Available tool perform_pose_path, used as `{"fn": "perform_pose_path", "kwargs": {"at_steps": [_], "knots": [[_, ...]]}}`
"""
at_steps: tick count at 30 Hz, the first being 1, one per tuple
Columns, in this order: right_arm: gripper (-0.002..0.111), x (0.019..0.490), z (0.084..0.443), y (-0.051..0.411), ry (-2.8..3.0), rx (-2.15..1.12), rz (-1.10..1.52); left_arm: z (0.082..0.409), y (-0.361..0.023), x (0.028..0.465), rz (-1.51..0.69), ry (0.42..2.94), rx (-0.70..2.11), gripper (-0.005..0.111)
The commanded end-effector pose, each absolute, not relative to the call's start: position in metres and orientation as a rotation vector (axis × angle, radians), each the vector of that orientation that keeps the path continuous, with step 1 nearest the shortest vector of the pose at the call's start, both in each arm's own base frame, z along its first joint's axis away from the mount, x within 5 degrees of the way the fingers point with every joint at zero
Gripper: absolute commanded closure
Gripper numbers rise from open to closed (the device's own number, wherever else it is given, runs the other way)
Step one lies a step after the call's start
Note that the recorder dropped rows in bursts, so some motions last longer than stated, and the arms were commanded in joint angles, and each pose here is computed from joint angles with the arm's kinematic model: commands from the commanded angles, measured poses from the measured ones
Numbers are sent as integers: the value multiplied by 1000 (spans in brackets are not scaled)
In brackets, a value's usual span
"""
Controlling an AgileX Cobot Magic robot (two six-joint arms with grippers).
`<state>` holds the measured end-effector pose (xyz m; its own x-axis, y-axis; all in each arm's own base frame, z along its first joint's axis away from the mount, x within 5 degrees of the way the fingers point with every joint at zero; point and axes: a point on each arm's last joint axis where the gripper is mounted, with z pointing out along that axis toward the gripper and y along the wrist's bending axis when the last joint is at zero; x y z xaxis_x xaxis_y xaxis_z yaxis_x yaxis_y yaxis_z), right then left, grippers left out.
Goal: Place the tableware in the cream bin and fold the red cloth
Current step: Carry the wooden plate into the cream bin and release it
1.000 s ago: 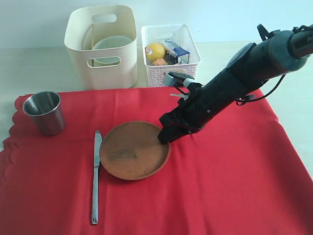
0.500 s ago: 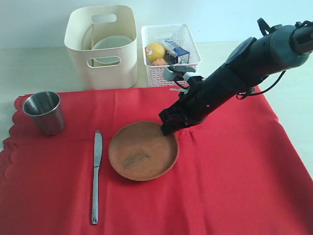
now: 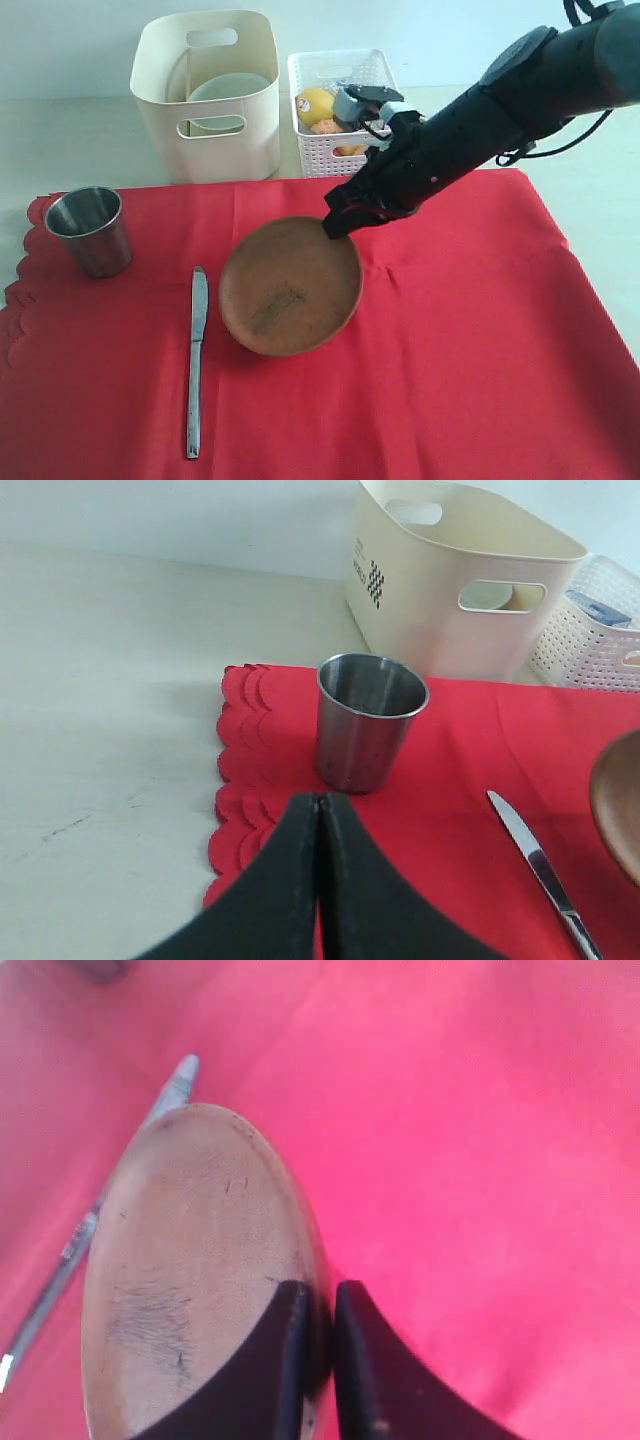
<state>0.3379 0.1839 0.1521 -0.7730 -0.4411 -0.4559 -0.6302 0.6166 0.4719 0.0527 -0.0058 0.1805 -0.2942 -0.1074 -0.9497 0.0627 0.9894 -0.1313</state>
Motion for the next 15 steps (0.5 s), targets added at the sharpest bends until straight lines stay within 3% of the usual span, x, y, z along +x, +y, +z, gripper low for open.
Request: {"fn": "perform_pose_path", "kwargs": {"at_steps": [1,8,15], "knots": [[108,339,192,190,2467,-881,1009,180,-6,53,-174,1852,-39,107],[108,353,243,198,2363,-862,1050,180,-6,53,-174,1852,-38,107],[108,384,300,200,2244,-727,898,180,-6,53,-176,1852,-41,107]]}}
